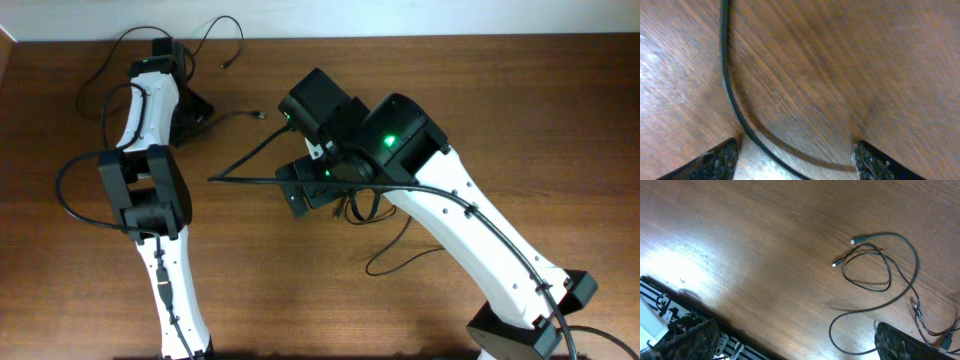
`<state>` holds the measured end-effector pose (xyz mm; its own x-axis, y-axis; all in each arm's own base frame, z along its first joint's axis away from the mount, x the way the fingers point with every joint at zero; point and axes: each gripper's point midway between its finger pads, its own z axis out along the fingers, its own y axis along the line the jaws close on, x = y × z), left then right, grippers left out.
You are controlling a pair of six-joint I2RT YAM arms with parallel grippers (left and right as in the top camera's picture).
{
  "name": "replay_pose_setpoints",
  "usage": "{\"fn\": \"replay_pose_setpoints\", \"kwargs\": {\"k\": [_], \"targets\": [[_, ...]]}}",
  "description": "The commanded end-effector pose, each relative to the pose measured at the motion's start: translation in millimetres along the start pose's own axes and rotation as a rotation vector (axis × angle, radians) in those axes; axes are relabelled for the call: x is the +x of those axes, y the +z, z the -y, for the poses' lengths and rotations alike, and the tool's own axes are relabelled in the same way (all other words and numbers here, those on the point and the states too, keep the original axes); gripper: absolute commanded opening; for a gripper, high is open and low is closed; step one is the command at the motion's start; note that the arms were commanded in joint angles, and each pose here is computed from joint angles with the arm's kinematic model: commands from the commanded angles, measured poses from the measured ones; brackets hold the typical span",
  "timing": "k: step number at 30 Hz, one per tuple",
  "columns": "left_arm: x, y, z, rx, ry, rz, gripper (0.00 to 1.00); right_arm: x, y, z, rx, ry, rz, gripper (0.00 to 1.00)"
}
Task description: Untangle cables
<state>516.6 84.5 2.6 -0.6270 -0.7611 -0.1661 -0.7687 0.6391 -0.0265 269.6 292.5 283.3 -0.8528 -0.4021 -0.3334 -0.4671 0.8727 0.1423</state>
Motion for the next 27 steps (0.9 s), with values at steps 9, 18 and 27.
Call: {"fn": "replay_pose_setpoints", "kwargs": {"k": [9,18,27], "targets": [[-26,56,17,0.096,0.131,0.060,0.00,2,2,-1,0.007,-0.011,-0.012,0.98],[-156,-92,46,0.516,0.134,0.365,0.00,11,1,2,0.019,-0.011,-0.045,0.98],[-175,-110,8,0.523,0.074,0.355,0.99,11,1,2,0.019,-0.011,-0.045,0.98]]}}
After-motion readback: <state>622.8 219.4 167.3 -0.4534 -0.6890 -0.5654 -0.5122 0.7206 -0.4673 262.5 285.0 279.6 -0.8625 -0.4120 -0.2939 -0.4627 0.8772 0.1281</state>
